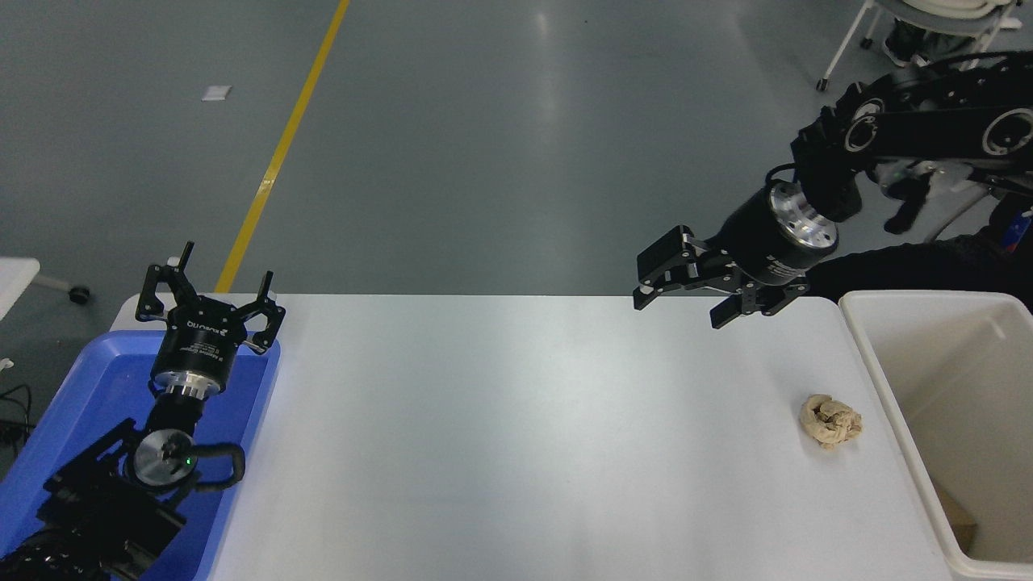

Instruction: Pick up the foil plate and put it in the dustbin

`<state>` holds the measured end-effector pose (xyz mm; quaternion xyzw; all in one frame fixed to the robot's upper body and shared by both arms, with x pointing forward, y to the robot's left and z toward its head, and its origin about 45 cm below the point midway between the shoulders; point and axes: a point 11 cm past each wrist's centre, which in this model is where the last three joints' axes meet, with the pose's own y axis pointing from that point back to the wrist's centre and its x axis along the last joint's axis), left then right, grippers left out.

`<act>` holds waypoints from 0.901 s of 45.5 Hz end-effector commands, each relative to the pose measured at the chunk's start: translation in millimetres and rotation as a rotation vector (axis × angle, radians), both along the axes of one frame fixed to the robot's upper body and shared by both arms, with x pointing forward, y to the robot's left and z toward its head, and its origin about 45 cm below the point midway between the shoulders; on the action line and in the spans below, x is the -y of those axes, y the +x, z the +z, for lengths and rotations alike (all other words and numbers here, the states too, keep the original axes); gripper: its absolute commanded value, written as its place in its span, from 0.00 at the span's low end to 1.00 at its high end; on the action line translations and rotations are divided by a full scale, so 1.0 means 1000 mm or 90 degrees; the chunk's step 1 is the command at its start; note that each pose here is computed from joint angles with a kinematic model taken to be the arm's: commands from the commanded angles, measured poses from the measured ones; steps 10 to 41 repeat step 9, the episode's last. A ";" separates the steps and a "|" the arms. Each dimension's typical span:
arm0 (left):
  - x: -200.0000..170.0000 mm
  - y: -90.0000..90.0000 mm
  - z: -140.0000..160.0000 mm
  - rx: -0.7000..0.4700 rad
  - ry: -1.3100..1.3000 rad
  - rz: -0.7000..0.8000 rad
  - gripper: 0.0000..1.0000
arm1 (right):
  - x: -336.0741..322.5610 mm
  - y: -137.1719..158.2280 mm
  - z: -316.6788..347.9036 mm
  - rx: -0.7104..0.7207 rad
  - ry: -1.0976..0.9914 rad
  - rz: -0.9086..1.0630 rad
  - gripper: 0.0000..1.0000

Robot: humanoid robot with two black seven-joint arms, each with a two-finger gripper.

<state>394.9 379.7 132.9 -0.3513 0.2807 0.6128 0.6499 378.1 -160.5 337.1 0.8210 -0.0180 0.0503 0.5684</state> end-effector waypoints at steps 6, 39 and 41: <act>0.000 0.000 0.000 -0.001 -0.001 0.001 1.00 | -0.049 -0.016 0.034 0.017 0.004 0.055 1.00; 0.000 0.000 0.000 -0.001 -0.001 0.001 1.00 | -0.048 -0.014 0.040 0.026 0.004 0.053 1.00; 0.000 0.000 0.000 -0.001 -0.001 0.001 1.00 | -0.048 -0.014 0.040 0.026 0.004 0.053 1.00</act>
